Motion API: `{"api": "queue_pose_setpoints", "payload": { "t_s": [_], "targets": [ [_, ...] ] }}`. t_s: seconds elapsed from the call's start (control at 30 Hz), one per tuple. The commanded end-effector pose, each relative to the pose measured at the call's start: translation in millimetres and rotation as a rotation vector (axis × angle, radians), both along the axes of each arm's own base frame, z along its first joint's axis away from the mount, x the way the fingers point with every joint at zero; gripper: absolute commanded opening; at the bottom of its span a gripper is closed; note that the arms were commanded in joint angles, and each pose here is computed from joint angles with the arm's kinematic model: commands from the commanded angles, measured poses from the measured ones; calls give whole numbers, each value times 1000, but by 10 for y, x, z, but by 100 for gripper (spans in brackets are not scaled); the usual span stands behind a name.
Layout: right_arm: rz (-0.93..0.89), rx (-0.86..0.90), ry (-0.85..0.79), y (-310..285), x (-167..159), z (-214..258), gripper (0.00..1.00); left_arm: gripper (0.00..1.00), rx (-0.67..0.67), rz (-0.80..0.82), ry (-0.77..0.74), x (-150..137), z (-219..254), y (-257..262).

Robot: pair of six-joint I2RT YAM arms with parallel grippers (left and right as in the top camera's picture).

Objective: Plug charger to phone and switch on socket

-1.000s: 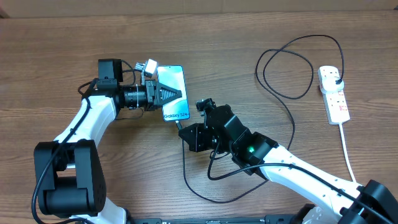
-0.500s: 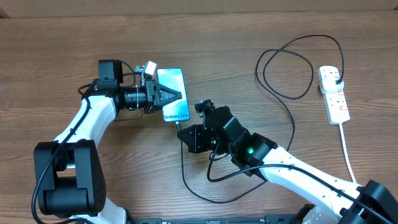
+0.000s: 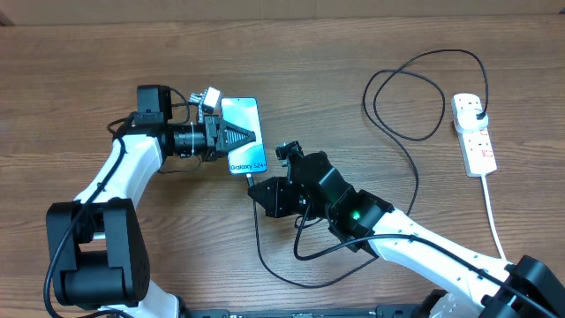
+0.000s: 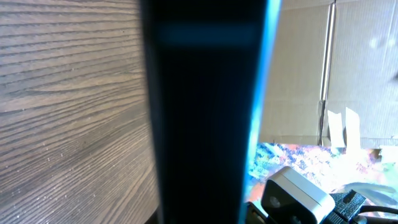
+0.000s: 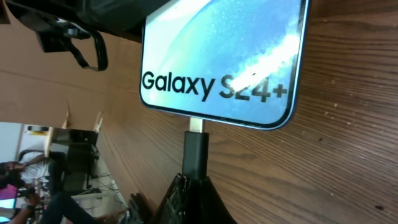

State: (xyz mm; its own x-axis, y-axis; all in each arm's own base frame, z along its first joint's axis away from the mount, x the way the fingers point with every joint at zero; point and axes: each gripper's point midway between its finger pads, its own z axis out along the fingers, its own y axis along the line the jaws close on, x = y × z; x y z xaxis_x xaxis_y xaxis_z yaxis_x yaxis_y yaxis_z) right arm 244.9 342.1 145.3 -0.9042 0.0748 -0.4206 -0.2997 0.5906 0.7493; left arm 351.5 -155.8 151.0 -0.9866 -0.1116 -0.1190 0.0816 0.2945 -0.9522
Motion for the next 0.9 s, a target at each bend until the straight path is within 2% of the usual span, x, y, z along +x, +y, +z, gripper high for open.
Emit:
{"api": "queue_pose_setpoints", "payload": {
  "t_s": [0.0,0.4,0.57,0.87],
  "targets": [
    [-115,51,-108,-54,290,342,4,4,-61,-57,30,-188,74,-116],
    [-78,1,-148,-77,268,278,4,4,-62,-66,120,-307,43,-153],
    [-71,-22,-138,-99,245,222,4,4,-56,-112,84,-371,41,-269],
    [-111,38,-102,-66,278,309,4,4,-22,-154,32,-426,-8,-368]
  ]
}}
